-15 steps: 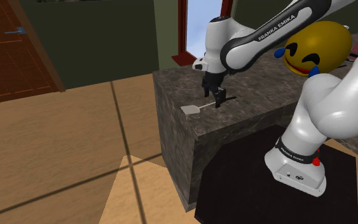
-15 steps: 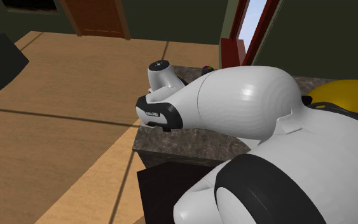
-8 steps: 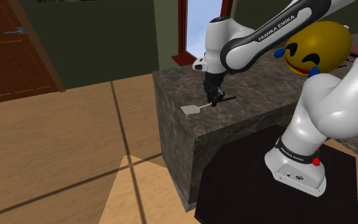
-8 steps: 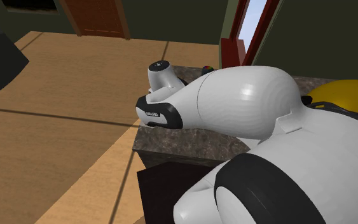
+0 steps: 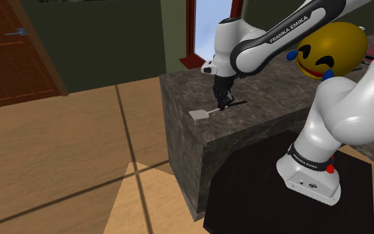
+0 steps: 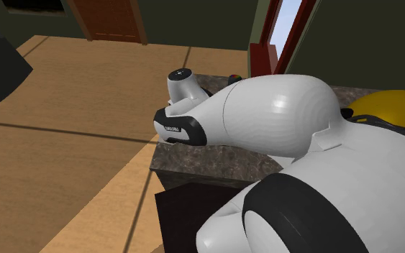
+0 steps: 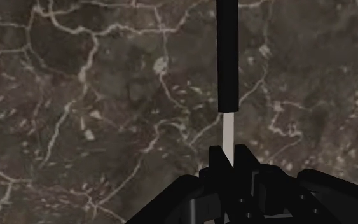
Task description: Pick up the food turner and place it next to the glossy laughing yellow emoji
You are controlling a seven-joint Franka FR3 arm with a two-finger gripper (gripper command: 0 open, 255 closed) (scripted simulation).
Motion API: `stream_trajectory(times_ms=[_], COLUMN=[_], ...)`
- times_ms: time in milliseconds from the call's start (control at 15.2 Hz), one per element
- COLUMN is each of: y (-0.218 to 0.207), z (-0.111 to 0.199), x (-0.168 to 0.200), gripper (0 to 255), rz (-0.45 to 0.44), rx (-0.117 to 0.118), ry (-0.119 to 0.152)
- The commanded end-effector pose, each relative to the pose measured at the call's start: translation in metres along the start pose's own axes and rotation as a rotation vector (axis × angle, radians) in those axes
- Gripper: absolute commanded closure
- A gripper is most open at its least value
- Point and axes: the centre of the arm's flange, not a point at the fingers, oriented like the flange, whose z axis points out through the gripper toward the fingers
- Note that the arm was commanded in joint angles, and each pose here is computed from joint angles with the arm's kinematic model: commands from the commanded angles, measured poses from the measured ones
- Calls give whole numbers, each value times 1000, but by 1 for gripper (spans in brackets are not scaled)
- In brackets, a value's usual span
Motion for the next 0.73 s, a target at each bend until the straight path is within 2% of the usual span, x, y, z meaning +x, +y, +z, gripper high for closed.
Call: stream_trajectory(times_ms=[0,660], y=[0,0], z=[-5,-58], x=[0,-4], gripper=[255,255], rz=[0,0], rx=[0,0], ry=[0,0])
